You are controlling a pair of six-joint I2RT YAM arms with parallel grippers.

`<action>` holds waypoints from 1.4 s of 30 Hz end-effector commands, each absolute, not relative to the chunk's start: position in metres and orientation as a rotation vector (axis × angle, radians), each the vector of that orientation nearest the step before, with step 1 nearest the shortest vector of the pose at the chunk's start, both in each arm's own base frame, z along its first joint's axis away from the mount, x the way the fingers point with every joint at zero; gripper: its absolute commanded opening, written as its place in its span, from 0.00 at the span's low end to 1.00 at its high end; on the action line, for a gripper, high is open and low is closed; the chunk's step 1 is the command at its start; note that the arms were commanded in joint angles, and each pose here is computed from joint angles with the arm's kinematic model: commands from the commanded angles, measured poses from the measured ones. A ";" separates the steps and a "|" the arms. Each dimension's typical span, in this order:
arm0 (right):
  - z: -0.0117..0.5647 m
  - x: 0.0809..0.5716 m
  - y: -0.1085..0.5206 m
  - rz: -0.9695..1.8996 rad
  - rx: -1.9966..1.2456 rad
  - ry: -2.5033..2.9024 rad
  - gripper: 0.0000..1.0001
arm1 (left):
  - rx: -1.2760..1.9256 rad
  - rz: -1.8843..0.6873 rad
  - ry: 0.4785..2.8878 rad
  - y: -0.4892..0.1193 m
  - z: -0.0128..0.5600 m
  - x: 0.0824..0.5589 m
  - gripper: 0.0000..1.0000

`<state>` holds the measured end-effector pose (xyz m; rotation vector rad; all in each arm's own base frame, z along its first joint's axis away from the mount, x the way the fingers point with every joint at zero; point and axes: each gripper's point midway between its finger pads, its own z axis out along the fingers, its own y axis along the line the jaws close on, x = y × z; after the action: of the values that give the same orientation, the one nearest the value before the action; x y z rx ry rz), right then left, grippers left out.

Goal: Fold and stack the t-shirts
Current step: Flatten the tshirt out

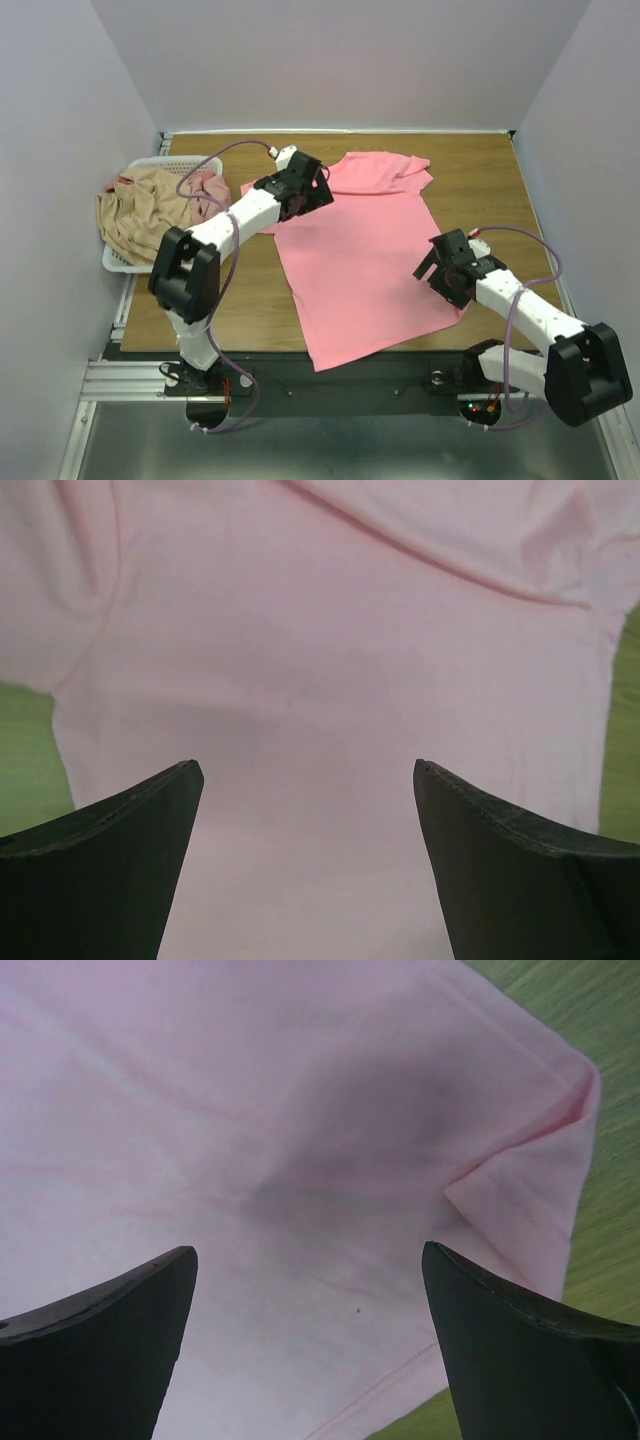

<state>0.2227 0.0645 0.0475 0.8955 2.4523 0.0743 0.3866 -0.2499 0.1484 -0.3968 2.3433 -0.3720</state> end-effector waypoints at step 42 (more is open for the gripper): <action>0.016 0.494 0.036 -0.147 0.371 2.492 1.00 | -0.527 -0.500 2.773 -0.276 0.036 0.191 0.95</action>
<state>0.5180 0.0459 0.0304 0.4737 2.3651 -0.1426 0.2220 -0.2997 0.0407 -0.5052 2.6464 -0.6878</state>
